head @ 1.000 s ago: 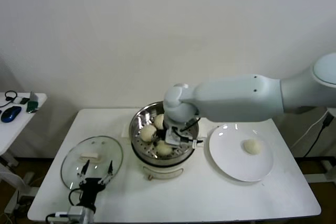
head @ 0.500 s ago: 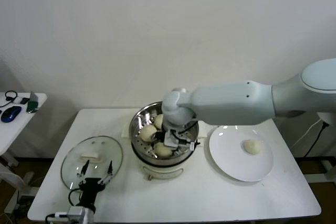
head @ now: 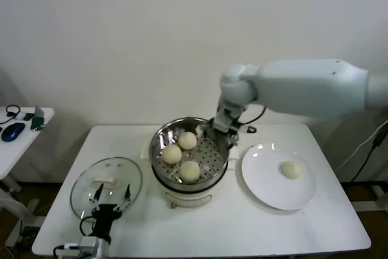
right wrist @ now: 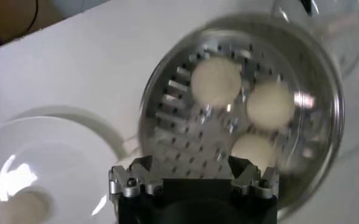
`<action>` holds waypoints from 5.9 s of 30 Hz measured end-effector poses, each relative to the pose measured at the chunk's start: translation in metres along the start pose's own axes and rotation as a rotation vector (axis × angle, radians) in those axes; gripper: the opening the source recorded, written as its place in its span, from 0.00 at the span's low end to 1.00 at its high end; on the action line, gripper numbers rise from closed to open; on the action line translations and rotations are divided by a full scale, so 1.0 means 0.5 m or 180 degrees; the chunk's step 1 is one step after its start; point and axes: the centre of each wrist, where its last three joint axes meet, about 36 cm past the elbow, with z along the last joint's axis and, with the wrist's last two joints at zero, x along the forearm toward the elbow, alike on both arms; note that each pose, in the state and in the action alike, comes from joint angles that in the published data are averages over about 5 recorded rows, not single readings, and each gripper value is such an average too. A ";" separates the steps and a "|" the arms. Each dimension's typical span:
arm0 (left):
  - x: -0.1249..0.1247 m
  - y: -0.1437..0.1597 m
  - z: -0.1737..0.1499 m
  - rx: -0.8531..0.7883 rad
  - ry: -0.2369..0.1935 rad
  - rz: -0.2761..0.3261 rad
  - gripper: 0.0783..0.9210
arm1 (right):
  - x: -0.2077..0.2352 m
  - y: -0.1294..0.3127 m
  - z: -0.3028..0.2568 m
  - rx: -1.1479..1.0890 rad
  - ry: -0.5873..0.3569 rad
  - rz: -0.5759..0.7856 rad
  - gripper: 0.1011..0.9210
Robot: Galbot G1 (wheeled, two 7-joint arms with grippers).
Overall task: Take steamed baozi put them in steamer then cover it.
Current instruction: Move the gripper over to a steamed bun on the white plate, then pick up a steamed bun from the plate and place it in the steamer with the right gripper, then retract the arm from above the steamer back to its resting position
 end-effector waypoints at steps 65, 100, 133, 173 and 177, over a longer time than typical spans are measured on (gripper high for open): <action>0.006 0.026 0.011 -0.0040 0.0060 -0.0081 0.88 | -0.376 0.412 0.329 -0.2655 0.0314 -0.0335 0.70; -0.013 0.026 -0.014 -0.0077 -0.0081 -0.0059 0.88 | -0.060 -0.036 -0.103 -0.1449 -0.0295 0.0142 0.73; -0.020 0.035 -0.017 -0.0080 -0.0072 -0.0095 0.88 | -0.152 -0.089 -0.085 -0.1590 -0.0360 0.0219 0.88; -0.027 0.065 -0.028 -0.0478 -0.0172 -0.0093 0.88 | -0.387 0.555 0.001 -0.4895 -0.1697 0.4189 0.88; -0.025 0.072 -0.027 -0.0622 -0.0201 -0.0101 0.88 | -0.456 0.651 -0.043 -0.5088 -0.1735 0.4341 0.88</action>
